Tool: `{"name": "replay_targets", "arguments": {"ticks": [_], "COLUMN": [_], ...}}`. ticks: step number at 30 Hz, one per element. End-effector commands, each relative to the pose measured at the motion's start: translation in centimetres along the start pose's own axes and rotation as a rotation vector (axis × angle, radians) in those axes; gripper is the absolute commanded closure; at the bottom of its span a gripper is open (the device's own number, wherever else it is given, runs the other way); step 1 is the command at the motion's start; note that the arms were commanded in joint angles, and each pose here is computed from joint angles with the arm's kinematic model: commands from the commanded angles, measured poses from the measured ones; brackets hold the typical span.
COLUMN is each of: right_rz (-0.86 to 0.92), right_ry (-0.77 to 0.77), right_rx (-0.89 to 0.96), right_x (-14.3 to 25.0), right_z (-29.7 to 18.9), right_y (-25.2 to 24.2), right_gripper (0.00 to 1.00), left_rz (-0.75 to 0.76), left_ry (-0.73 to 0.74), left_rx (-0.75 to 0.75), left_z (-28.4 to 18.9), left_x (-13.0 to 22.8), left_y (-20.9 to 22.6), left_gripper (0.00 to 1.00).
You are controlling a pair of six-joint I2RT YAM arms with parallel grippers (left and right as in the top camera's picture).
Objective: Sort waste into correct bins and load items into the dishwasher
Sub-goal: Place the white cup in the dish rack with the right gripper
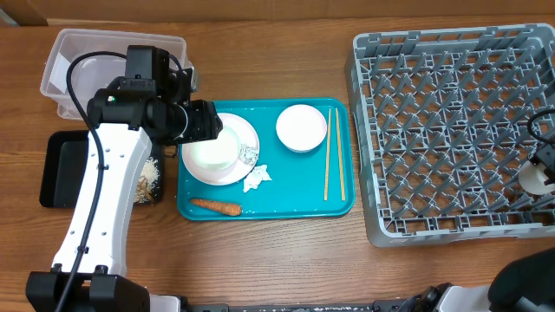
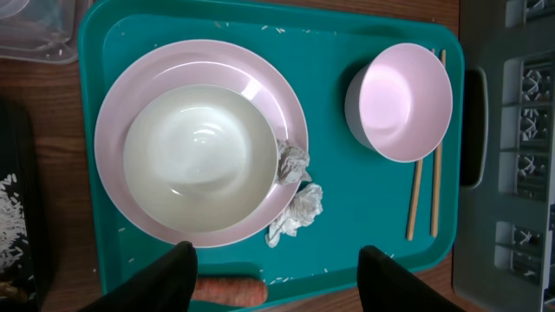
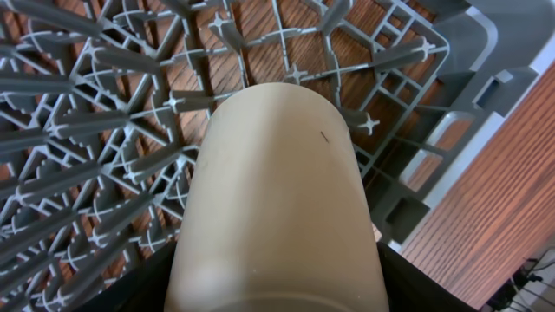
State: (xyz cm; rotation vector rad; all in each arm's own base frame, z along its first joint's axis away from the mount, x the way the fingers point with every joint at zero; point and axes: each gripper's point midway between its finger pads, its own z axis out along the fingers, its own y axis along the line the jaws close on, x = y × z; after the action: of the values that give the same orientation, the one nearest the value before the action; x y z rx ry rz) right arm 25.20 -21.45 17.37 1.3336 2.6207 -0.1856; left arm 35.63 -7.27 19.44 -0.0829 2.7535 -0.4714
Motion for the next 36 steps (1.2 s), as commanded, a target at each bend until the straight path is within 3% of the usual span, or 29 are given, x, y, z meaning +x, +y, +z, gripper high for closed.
{"name": "replay_targets", "arguments": {"ticks": [1,14,21,26,32,36], "right_rz": [0.013,0.010,0.008,0.012,-0.004,-0.218], "right_ry": [0.007,0.066,0.106,0.137,0.076,-0.033], "right_rx": [0.012,-0.031,-0.023,-0.112,-0.302,-0.586], "right_x": [-0.4,-0.1,0.2,0.8,0.2,1.7], "right_z": [0.9,3.5,4.8,4.3,-0.6,-7.2], "right_y": [0.0,1.2,1.3,2.7,5.5,10.9], "right_gripper": [0.71,0.66,0.30,0.22,0.20,0.20], "left_rz": [0.026,0.024,0.024,0.025,0.026,0.028], "left_ry": [-0.021,-0.014,-0.014,-0.014,-0.019,-0.025], "left_rx": [-0.009,-0.010,-0.010,-0.010,-0.009,-0.008], "left_z": [-0.6,-0.6,-0.6,-0.6,-0.6,-0.6], "left_x": [-0.5,-0.3,-0.3,-0.3,-0.4,-0.6], "left_y": [-0.1,-0.1,-0.1,-0.1,-0.1,-0.1], "left_gripper": [0.38,0.38,0.36,0.31,0.30,0.28]}}
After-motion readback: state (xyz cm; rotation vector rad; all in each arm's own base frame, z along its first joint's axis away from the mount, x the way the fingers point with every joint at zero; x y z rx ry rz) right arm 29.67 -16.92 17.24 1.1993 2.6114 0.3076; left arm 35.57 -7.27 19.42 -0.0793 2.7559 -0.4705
